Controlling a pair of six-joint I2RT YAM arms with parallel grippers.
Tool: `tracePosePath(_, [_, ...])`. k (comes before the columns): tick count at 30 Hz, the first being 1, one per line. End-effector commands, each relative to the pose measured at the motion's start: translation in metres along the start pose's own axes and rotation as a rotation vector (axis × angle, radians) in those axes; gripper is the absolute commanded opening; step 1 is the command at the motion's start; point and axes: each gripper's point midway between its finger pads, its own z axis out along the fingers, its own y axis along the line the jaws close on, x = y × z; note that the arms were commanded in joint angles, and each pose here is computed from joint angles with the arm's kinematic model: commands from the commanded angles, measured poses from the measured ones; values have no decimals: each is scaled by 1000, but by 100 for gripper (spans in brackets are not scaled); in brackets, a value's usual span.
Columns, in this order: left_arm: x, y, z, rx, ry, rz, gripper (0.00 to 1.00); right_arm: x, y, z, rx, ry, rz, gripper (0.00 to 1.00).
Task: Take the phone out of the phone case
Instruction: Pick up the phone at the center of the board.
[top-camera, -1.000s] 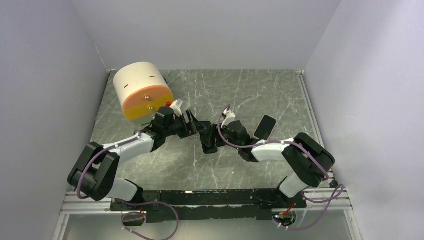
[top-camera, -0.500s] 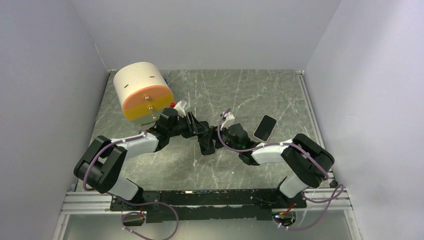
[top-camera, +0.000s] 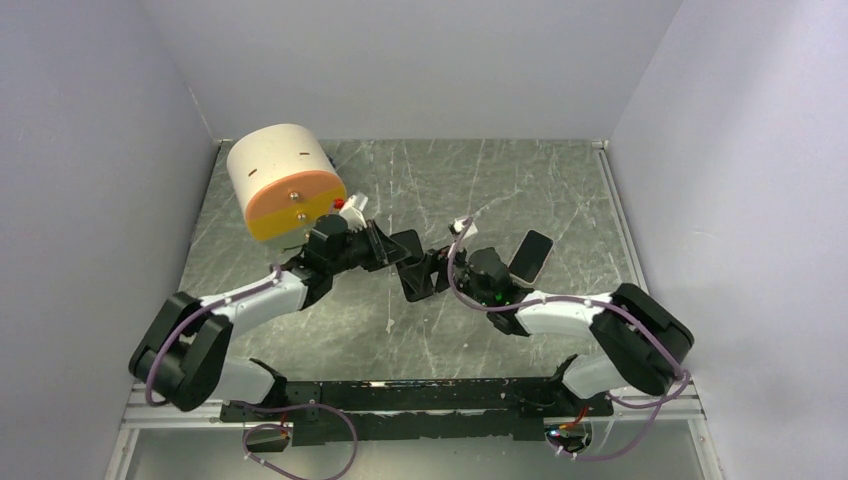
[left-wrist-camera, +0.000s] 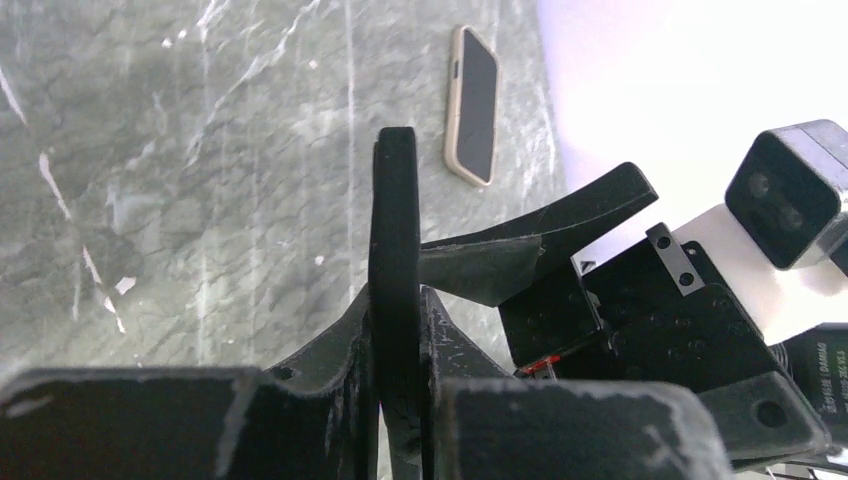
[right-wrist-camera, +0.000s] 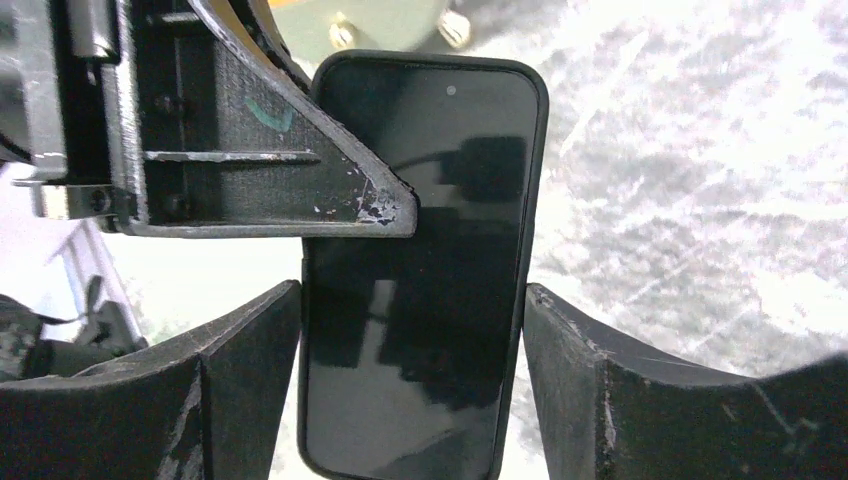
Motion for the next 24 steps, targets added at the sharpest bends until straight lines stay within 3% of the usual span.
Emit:
tracePosePath(1, [-38,-38,-24,116,-155,68,3,-53,23,-16,-59,-187,-4,82])
tracePosePath(9, [-66,-63,-59,185,-307,79,2,-88,37,-54,-112,-357,-17,99])
tracePosePath(13, [-78,-73,-73,218,-373,70,2,-101,45,-71,-152,-423,-71,99])
tracePosePath(20, [-93,-98,-87,308,-425,51,3,-102,68,-71,-251,-368,-96,99])
tracePosePath(24, [-100,-103,-100,407,-524,-27,3,-95,77,-61,-303,-319,-35,99])
